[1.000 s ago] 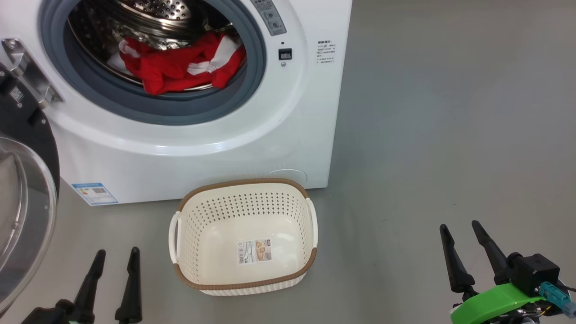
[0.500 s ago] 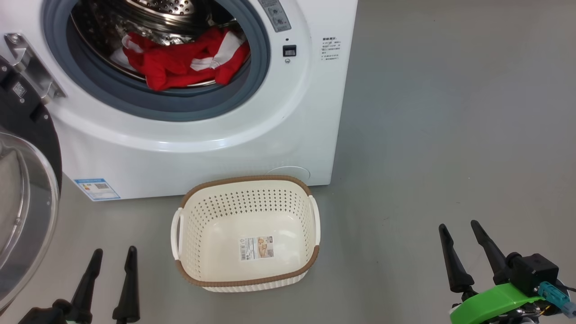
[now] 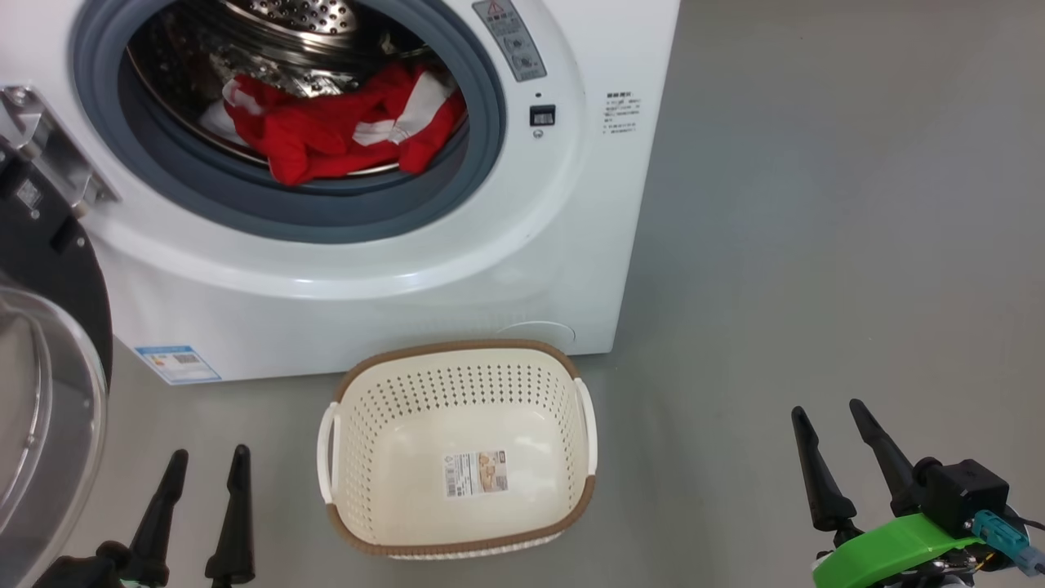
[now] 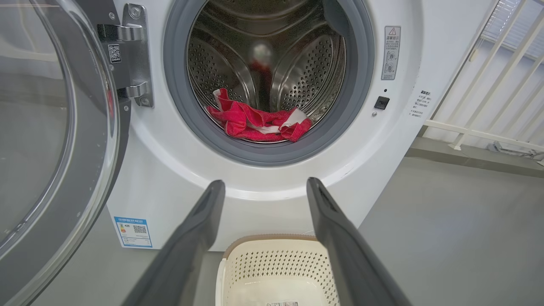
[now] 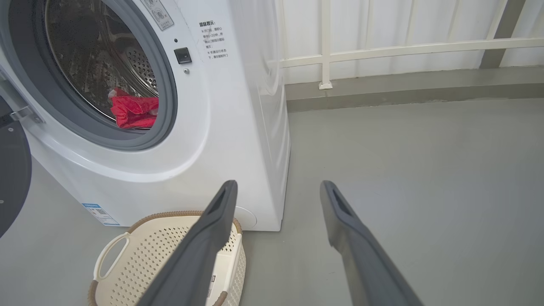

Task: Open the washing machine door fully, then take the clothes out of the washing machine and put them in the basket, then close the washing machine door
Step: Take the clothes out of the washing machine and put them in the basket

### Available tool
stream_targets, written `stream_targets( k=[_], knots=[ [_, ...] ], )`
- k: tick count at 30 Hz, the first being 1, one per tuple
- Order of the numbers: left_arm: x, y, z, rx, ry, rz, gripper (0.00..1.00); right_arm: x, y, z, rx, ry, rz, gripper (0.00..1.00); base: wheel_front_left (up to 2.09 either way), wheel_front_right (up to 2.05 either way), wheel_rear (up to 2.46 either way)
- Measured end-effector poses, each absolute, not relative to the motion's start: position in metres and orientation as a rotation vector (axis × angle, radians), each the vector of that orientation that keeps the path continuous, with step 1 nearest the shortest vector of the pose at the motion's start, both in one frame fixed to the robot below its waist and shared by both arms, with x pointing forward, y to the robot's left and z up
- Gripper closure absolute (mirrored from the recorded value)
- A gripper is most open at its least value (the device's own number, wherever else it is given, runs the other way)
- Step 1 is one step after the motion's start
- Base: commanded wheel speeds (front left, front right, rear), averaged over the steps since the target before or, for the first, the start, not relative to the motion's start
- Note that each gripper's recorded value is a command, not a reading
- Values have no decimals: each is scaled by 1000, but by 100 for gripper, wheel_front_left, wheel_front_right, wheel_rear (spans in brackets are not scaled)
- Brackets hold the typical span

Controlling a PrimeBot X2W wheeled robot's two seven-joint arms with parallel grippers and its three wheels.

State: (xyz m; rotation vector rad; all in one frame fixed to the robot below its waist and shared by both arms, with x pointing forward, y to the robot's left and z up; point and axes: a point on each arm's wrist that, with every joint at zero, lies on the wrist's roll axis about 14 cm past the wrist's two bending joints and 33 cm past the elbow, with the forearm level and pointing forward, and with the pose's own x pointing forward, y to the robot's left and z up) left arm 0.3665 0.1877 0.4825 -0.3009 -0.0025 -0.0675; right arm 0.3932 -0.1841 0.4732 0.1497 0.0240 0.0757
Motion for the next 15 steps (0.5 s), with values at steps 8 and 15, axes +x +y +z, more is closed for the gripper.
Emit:
stream_targets(
  k=[8, 15],
  knots=[
    [368, 188, 481, -294, 2, -68, 0, 394, -184, 471, 151, 30, 76, 0, 99, -121, 23],
    [374, 189, 484, -284, -8, -67, 0, 396, -181, 468, 152, 38, 81, 0, 65, -70, 5]
  ],
)
